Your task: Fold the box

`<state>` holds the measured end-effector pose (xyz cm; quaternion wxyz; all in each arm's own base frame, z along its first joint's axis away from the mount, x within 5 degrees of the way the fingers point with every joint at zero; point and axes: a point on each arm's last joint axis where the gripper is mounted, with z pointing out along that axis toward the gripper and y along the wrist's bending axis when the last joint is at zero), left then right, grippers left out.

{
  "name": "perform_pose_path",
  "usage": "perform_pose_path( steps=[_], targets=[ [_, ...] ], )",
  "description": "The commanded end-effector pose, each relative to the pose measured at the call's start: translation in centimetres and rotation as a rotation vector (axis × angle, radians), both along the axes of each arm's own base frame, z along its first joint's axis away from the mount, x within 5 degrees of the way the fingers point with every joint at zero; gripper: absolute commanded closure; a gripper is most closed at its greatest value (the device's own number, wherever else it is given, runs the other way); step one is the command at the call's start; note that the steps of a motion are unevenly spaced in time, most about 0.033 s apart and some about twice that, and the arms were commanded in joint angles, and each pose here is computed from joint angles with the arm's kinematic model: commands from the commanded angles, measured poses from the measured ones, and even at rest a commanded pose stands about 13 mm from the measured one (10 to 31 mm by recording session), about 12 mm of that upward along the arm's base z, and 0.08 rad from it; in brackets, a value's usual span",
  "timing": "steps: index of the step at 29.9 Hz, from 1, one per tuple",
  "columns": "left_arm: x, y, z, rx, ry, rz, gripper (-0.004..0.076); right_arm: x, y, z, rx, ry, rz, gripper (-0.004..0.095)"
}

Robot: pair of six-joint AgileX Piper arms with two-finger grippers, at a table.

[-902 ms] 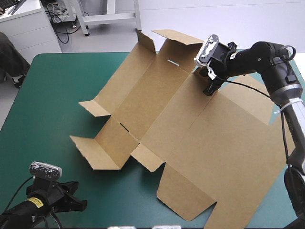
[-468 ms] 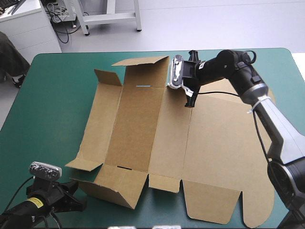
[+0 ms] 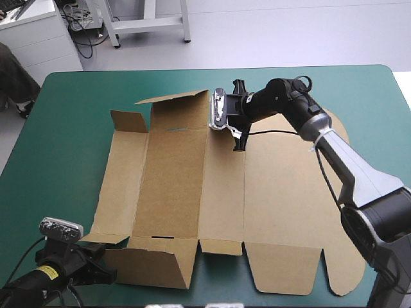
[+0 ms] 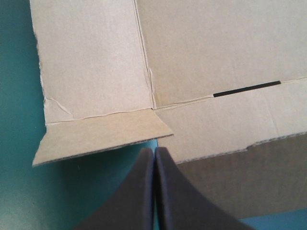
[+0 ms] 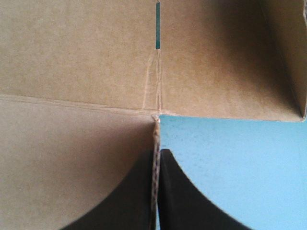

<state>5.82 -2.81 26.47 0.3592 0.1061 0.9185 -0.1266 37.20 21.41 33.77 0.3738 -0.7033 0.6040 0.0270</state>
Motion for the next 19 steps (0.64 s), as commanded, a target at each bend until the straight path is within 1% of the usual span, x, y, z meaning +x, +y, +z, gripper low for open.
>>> perform_pose_path(
  steps=[1,3,5,7,8,9,11,14,16,19],
  targets=[
    [0.4,-0.2,1.3,-0.042,-0.068,0.007,0.0757,-0.4,0.0,2.8,0.071,-0.090,-0.006,0.0805],
    [0.4,-0.2,1.3,-0.042,-0.068,0.007,0.0757,-0.4,0.2,2.7,0.072,-0.092,-0.003,0.0661],
    [0.4,-0.2,1.3,-0.042,-0.068,0.007,0.0757,-0.4,0.2,2.7,0.073,-0.094,-0.004,0.0466],
    [0.4,-0.2,1.3,-0.042,-0.068,0.007,0.0757,-0.4,0.2,2.8,0.072,-0.097,-0.004,0.0319],
    [0.4,-0.2,1.3,-0.042,-0.068,0.007,0.0757,-0.5,0.2,2.9,0.072,-0.098,-0.005,0.0265],
    [0.4,-0.2,1.3,-0.042,-0.068,0.007,0.0757,-0.5,0.1,3.0,0.073,-0.095,-0.011,0.0239],
    [0.4,-0.2,1.3,-0.042,-0.068,0.007,0.0757,-0.8,0.0,3.3,0.087,-0.082,-0.026,0.0228],
    [0.4,-0.2,1.3,-0.042,-0.068,0.007,0.0757,-1.3,-0.4,4.4,0.124,-0.058,-0.091,0.0254],
    [0.4,-0.2,1.3,-0.042,-0.068,0.007,0.0757,-1.7,-1.0,5.1,0.118,-0.063,-0.148,0.0292],
    [0.4,-0.2,1.3,-0.042,-0.068,0.007,0.0757,-2.1,-2.3,6.3,0.112,-0.064,-0.293,0.0399]
  ],
)
